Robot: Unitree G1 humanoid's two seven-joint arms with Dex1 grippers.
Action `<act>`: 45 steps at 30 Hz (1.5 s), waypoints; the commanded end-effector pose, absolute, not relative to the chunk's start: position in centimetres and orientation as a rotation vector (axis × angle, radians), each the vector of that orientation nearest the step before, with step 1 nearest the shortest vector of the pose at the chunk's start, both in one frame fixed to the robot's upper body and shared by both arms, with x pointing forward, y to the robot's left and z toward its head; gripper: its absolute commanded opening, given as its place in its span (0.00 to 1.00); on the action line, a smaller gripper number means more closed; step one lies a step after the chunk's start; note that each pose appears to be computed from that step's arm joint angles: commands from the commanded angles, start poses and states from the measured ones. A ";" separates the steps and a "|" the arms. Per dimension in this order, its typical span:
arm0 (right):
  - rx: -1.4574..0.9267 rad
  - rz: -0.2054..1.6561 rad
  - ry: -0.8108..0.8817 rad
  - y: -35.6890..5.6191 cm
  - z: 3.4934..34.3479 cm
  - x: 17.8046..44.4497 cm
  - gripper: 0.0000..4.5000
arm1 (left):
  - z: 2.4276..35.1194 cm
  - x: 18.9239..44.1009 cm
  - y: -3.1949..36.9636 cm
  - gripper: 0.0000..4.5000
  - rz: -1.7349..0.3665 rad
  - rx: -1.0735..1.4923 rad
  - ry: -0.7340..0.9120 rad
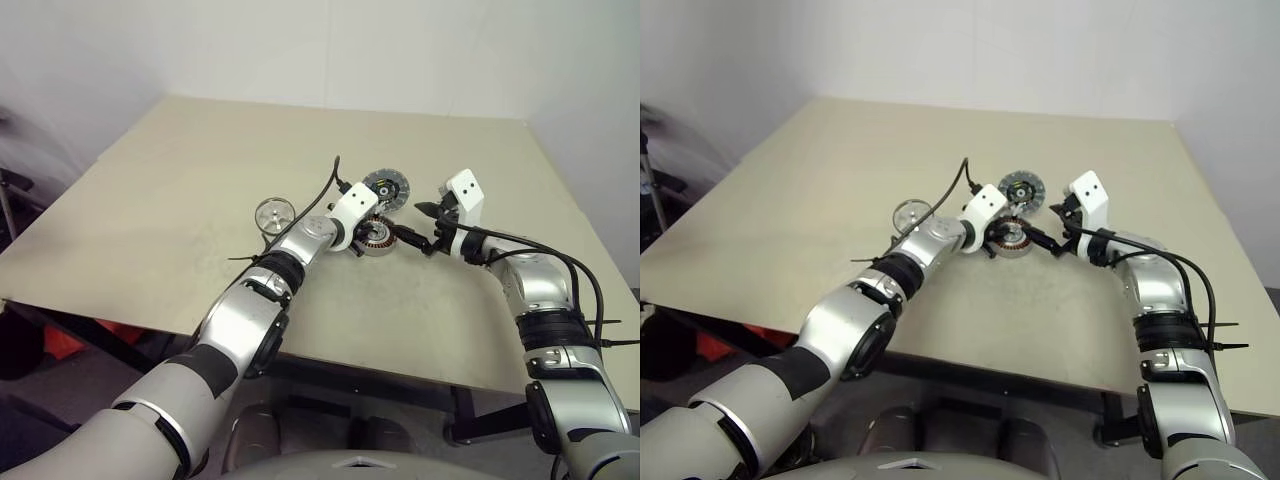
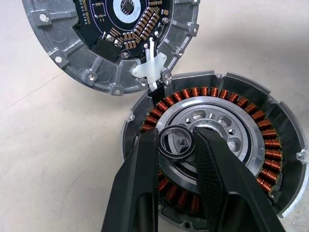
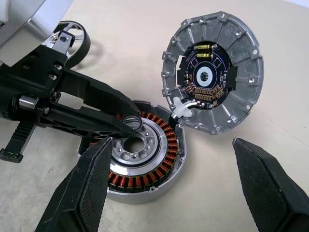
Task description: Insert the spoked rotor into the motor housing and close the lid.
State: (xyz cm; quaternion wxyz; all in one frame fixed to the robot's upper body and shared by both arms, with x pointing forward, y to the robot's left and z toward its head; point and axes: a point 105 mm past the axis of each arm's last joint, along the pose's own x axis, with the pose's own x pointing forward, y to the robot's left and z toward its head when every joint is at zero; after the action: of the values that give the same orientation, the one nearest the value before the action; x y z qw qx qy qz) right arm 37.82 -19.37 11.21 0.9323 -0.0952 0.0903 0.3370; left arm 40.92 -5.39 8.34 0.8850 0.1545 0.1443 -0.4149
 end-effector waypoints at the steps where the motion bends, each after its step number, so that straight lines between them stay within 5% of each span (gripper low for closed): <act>1: -0.204 0.681 0.105 -19.6 13.4 37.9 1.00 | 9.9 41.0 -6.4 0.17 -0.887 0.321 0.250; 33: -0.201 0.676 0.103 -19.5 13.1 37.6 1.00 | 11.1 40.0 -8.9 0.17 -0.956 0.218 0.244; 38: -0.200 0.674 0.100 -19.5 13.1 37.6 1.00 | 11.0 40.0 -8.9 0.52 -0.946 0.208 0.257; 45: -0.197 0.674 0.101 -19.7 13.0 37.6 1.00 | 11.8 40.4 -8.6 0.52 -0.938 0.190 0.232</act>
State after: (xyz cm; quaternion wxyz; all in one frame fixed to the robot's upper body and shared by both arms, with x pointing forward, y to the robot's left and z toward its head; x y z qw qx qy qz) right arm 37.39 -19.55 10.56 0.9340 -0.0920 0.0951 0.3318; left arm 40.90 -5.69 8.79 0.8874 0.1036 0.1544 -0.4217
